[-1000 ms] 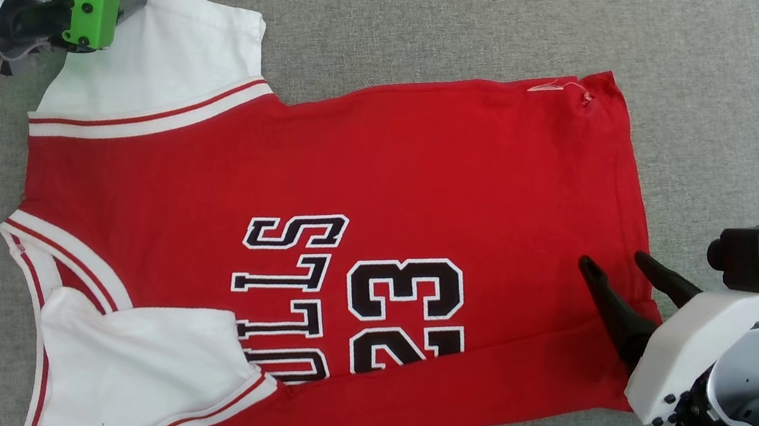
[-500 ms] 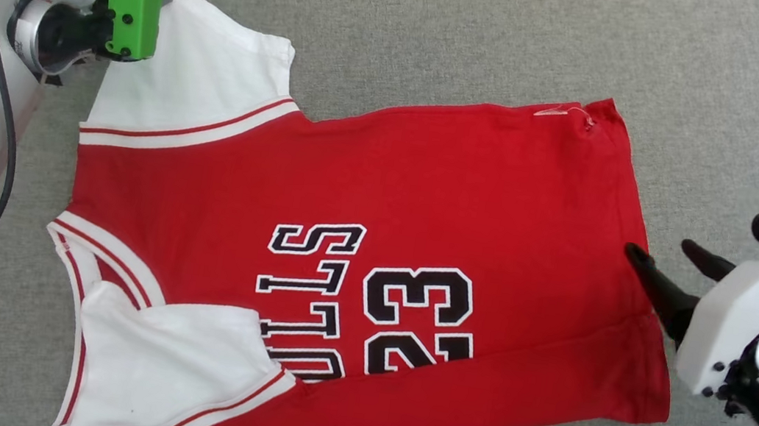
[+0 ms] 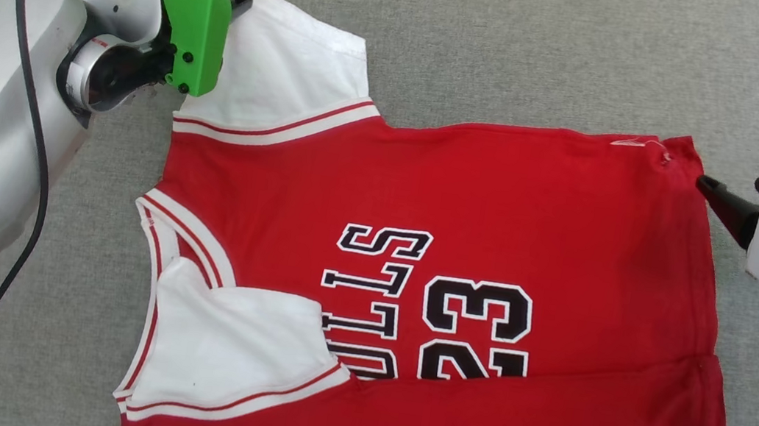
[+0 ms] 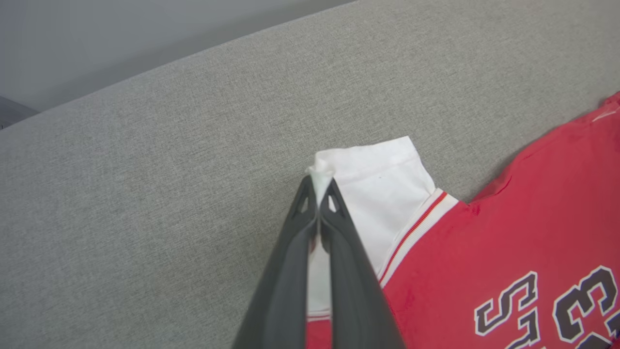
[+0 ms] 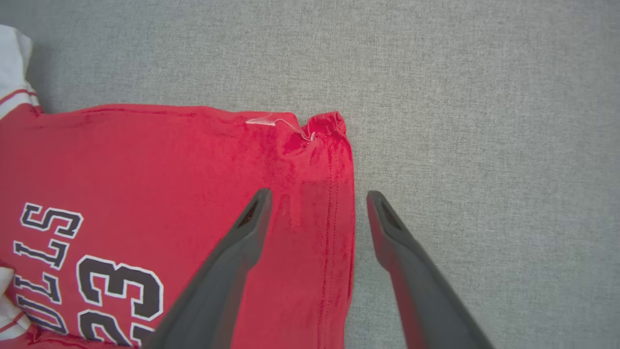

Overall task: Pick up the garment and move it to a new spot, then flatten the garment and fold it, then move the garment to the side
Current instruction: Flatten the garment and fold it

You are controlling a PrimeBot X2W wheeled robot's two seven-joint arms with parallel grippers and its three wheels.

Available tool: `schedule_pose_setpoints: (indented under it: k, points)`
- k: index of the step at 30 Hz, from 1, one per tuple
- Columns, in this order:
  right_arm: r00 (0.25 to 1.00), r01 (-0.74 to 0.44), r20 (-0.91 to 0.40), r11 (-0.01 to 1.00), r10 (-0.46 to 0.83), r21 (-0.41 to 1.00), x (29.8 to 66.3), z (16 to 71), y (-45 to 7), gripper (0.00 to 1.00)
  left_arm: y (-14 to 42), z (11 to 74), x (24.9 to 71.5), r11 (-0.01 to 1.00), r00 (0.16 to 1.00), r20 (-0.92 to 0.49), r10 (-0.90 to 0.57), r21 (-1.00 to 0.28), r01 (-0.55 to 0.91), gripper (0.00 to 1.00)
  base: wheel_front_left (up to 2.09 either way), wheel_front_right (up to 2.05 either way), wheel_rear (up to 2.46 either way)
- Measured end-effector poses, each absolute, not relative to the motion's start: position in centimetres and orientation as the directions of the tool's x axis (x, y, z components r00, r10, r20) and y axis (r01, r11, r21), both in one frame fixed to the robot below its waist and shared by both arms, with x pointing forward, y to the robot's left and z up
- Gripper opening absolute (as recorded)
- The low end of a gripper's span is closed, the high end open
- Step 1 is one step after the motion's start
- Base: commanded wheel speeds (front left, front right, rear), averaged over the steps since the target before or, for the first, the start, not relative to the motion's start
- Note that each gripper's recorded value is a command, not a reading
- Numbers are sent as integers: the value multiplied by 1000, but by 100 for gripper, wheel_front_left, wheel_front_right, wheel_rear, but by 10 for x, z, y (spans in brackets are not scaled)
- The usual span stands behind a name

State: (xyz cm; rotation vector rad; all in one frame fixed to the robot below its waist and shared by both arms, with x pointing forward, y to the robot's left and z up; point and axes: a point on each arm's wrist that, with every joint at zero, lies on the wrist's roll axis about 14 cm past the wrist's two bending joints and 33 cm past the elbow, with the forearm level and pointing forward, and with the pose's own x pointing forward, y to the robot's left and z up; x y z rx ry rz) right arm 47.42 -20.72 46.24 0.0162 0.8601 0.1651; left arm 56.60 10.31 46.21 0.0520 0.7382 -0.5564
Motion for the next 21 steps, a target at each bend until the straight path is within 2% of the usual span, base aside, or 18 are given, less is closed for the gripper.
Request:
schedule_pose_setpoints:
  k: [9, 16, 21]
  points:
    - [562, -127, -820, 991, 108, 44, 511, 428, -211, 100, 110, 454, 558, 851, 604, -653, -458, -125, 510, 0, 0, 0, 0]
    - [481, -154, -869, 987, 117, 48, 515, 394, -199, 100, 111, 449, 553, 849, 600, -652, -463, -132, 512, 0, 0, 0, 0]
    - [449, -172, -885, 984, 119, 45, 514, 380, -194, 100, 114, 447, 551, 851, 604, -652, -458, -125, 510, 0, 0, 0, 0]
